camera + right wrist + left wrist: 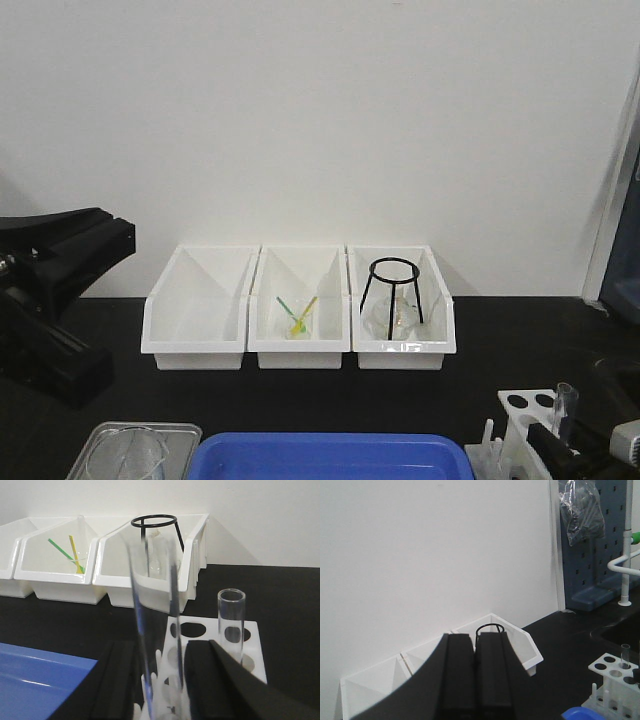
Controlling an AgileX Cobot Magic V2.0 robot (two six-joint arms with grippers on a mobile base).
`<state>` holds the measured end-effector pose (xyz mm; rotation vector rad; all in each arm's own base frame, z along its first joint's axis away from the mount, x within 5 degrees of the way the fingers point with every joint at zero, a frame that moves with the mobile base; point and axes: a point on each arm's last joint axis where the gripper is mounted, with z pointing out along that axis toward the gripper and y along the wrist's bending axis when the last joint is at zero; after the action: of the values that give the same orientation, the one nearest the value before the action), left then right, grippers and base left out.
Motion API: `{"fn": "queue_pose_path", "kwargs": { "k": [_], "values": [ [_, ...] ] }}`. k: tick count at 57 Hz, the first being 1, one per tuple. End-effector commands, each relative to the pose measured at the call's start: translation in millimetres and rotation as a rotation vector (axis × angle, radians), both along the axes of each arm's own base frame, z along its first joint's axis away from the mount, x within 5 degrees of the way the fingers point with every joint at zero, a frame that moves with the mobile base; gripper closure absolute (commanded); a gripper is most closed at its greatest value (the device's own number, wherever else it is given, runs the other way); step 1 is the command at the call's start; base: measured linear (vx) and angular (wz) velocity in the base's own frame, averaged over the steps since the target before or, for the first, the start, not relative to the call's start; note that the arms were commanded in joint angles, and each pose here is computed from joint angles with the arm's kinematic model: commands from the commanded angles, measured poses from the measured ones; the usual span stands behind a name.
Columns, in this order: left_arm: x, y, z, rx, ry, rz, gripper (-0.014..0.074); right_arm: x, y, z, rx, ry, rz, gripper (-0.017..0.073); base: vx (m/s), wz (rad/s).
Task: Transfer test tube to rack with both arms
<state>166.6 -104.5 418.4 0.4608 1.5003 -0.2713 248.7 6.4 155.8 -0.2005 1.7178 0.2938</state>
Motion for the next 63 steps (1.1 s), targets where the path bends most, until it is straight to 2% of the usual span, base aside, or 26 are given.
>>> {"fn": "queue_pose_path", "kwargs": {
  "k": [1, 8, 13, 19, 27, 35, 40, 47, 52, 56, 63],
  "values": [
    [-5, -2.3, 14, -0.020, -0.058, -0.045, 0.0601, 3, 1, 29, 0.049, -0.244, 0.024, 0.0127, 0.00, 0.00],
    [-5, -2.3, 14, -0.020, -0.058, -0.045, 0.0601, 3, 1, 29, 0.052, -0.244, 0.024, 0.0075, 0.00, 0.00],
    [-5, -2.2, 14, -0.020, -0.057, -0.044, 0.0601, 1, 3, 35, 0.066, -0.258, 0.050, 0.0073, 0.00, 0.00],
    [-5, -1.8, 14, -0.019, -0.053, -0.038, 0.0601, -6, 6, 52, 0.050, -0.323, 0.085, 0.0084, 0.00, 0.00],
    [-4, -1.4, 13, -0.022, -0.046, -0.032, 0.0601, -21, 9, 86, 0.045, -0.443, 0.095, 0.0153, 0.00, 0.00],
    [-3, -2.3, 5, -0.013, -0.027, -0.034, 0.0601, -47, 10, 121, 0.065, -0.484, 0.072, 0.0286, 0.00, 0.00],
    [-2, -3.5, -6, -0.006, 0.006, -0.038, 0.0601, -66, 10, 138, 0.009, -0.474, 0.032, 0.0400, 0.00, 0.00],
    [-2, -5.6, -24, -0.034, 0.080, -0.052, 0.0601, -95, 8, 149, -0.076, -0.413, -0.043, 0.0569, 0.00, 0.00],
    [-2, -8.0, -38, -0.044, 0.126, -0.074, 0.0601, -111, 8, 152, -0.117, -0.373, -0.079, 0.0573, 0.00, 0.00],
    [-4, -12.0, -50, -0.041, 0.141, -0.121, 0.0601, -121, 8, 154, -0.148, -0.370, -0.090, 0.0571, 0.00, 0.00],
    [-11, -16.3, -69, -0.053, 0.165, -0.203, 0.0601, -131, 7, 155, -0.141, -0.360, -0.112, 0.0570, 0.00, 0.00]
  ]
}}
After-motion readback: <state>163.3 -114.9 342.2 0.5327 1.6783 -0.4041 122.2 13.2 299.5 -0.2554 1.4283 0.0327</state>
